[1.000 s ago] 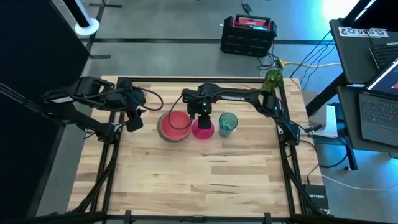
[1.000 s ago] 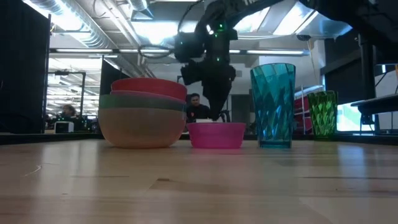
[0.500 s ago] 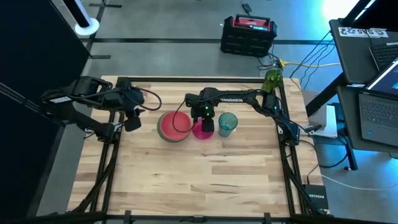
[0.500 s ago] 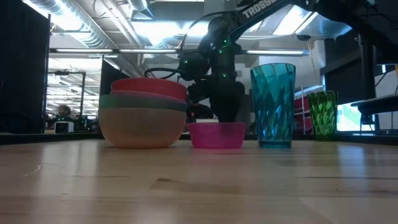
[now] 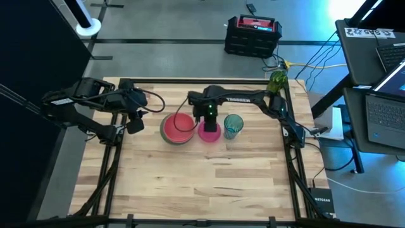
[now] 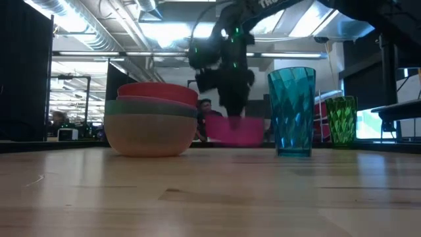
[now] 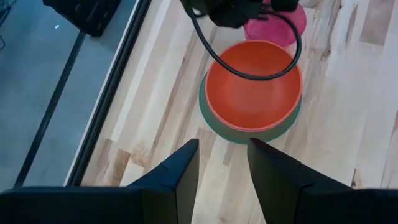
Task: Nest bowls inside each other
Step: Stack the red bowl on top of the pink bowl
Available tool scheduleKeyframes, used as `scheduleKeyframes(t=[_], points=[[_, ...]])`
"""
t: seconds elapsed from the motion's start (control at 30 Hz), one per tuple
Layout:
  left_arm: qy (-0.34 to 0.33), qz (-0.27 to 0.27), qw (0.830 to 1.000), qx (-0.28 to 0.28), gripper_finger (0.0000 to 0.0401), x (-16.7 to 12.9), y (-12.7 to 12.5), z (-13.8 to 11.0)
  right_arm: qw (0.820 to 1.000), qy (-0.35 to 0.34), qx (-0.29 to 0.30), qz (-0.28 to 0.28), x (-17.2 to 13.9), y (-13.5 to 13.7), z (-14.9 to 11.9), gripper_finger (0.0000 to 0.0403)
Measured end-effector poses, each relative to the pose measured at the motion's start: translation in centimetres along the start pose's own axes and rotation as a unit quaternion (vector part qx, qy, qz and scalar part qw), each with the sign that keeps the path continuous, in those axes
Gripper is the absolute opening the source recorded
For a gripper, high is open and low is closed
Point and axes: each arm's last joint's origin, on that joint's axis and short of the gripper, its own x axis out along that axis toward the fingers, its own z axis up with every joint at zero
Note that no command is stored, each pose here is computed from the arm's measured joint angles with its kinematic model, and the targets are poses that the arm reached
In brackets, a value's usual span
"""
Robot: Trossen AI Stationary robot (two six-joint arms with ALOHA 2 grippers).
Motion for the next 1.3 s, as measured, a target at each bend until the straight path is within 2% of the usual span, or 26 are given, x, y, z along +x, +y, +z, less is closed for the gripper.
scheduleKeyframes(t=[0.17, 0.33, 0.6, 0.9, 0.97, 1.17, 1.3], points=[[0.000, 0.000, 1.000, 0.003, 0.0123, 0.0, 0.0, 0.0, 1.000, -0.024, -0.005, 0.007, -5.6, 0.8, 0.6, 0.0000], [0.000, 0.000, 1.000, 0.003, 0.0123, 0.0, 0.0, 0.0, 0.997, -0.077, -0.013, 0.006, -10.9, 2.4, 0.4, 0.0000], [0.003, 0.005, 1.000, -0.003, 0.0123, 0.1, 0.3, 0.1, 0.984, -0.174, -0.025, -0.015, -11.1, 3.3, 2.5, 0.0000], [0.006, 0.011, 1.000, -0.011, 0.0123, 0.3, 0.6, 0.2, 0.959, -0.279, -0.036, -0.031, -11.6, 4.3, 4.8, 0.0000], [0.006, 0.011, 1.000, -0.013, 0.0123, 0.3, 0.6, 0.2, 0.960, -0.276, -0.027, -0.028, -11.0, 4.1, 5.1, 0.0000], [0.006, 0.011, 1.000, -0.025, 0.0123, 0.3, 0.6, 0.2, 0.975, -0.221, -0.015, -0.021, -5.9, 3.0, 6.5, 0.0000], [0.006, 0.011, 1.000, -0.027, 0.0123, 0.3, 0.6, 0.2, 0.978, -0.207, -0.013, -0.019, -4.5, 2.7, 6.9, 0.0000]])
